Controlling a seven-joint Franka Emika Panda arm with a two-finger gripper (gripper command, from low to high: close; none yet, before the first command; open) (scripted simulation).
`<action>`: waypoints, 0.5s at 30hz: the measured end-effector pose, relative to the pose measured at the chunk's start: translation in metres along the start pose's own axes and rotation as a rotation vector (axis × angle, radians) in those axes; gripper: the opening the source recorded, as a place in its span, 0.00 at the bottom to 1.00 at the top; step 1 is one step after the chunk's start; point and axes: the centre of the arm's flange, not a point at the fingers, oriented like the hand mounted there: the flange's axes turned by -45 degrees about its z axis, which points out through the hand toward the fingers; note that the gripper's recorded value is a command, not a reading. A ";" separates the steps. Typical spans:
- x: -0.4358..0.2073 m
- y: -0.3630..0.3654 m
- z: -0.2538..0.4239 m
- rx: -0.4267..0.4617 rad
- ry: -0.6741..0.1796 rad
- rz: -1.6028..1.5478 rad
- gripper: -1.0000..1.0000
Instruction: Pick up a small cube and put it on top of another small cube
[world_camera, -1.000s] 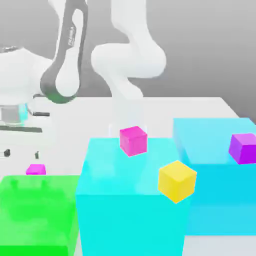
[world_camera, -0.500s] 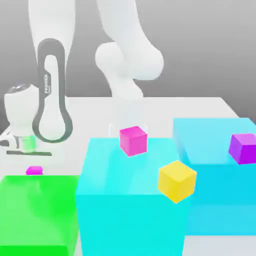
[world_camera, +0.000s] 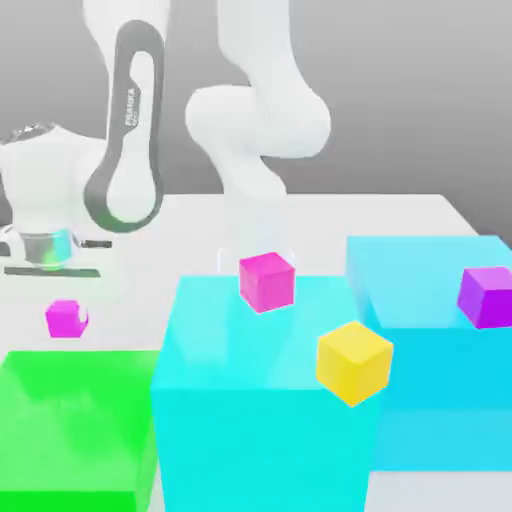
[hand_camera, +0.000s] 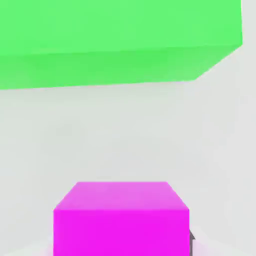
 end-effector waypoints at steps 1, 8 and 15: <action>0.002 -0.001 0.001 -0.004 0.003 -0.006 0.00; 0.011 -0.006 0.003 -0.051 0.021 -0.056 0.00; 0.020 -0.011 -0.001 -0.129 0.031 -0.110 0.00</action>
